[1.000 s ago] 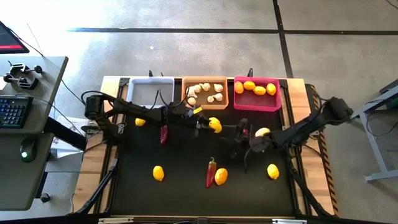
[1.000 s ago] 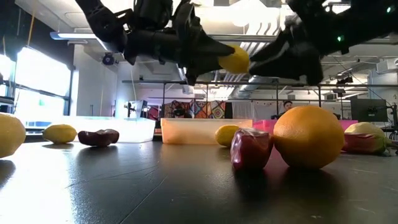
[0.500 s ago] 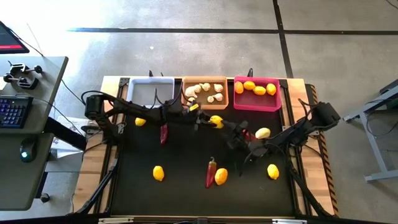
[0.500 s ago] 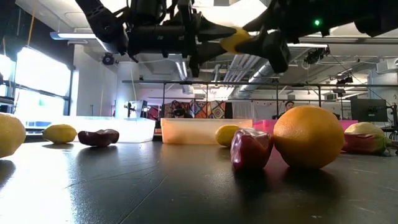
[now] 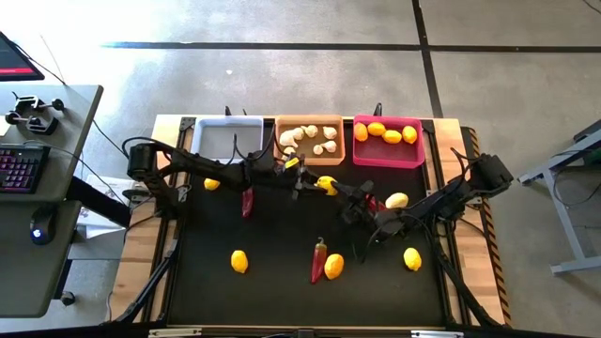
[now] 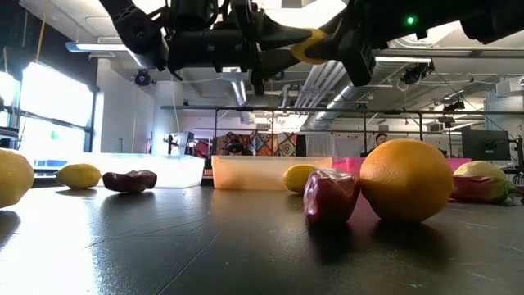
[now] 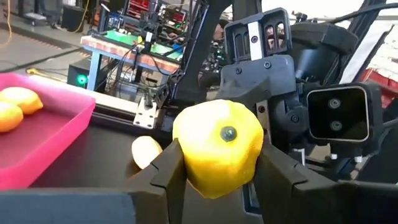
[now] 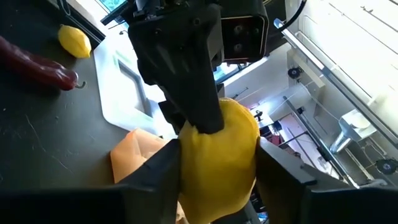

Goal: Sort produce into baskets
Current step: Put the orange lemon into the pink bin, then put the yellow lemon into the pink bin

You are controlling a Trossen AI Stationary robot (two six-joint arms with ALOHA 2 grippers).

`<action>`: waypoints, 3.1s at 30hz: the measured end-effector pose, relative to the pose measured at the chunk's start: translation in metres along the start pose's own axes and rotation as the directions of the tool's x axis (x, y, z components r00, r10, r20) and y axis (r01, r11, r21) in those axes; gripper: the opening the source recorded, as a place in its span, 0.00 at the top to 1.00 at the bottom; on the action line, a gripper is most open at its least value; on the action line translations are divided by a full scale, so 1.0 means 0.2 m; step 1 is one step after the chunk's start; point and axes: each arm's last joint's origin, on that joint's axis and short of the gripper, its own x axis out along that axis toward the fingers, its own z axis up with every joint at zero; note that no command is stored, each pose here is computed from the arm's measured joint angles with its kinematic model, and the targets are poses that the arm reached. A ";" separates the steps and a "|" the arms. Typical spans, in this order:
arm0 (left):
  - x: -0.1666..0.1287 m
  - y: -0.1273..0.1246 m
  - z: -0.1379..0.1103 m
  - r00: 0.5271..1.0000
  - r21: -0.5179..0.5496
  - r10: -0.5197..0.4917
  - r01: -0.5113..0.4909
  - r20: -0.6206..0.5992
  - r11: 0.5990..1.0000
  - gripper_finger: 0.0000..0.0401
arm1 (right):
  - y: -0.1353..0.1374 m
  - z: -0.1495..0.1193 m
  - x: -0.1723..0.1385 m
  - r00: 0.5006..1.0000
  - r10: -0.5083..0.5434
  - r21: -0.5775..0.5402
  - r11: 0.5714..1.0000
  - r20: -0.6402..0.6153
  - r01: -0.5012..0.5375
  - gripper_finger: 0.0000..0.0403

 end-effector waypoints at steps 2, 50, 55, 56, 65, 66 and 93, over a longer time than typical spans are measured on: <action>0.00 0.00 0.00 1.000 0.031 0.009 -0.009 0.001 0.999 0.65 | 0.00 0.00 0.00 1.000 -0.002 -0.005 1.000 -0.006 0.002 0.65; 0.00 0.01 -0.02 0.980 0.318 0.199 -0.192 0.009 0.929 0.34 | -0.55 -0.96 0.45 0.692 0.355 0.763 0.455 -0.629 0.459 0.67; 0.00 0.01 -0.02 0.980 0.310 0.200 -0.192 0.008 0.931 0.34 | -0.51 -1.03 0.48 0.645 0.428 0.773 0.405 -0.632 0.488 0.67; 0.00 0.01 -0.02 0.980 0.310 0.200 -0.192 0.008 0.931 0.34 | -0.50 -1.05 0.49 0.637 0.442 0.774 0.397 -0.632 0.493 0.67; 0.00 0.01 -0.02 0.980 0.310 0.200 -0.192 0.007 0.931 0.34 | -0.44 -1.12 0.52 0.585 0.501 0.769 0.385 -0.638 0.510 0.66; 0.00 0.01 -0.02 0.980 0.310 0.200 -0.192 0.007 0.931 0.34 | -0.44 -1.12 0.52 0.583 0.504 0.770 0.384 -0.637 0.510 0.66; 0.00 0.01 -0.03 0.982 0.308 0.184 -0.166 -0.029 0.937 0.34 | -0.53 -1.03 0.51 0.704 0.529 0.876 0.364 -0.474 0.316 0.39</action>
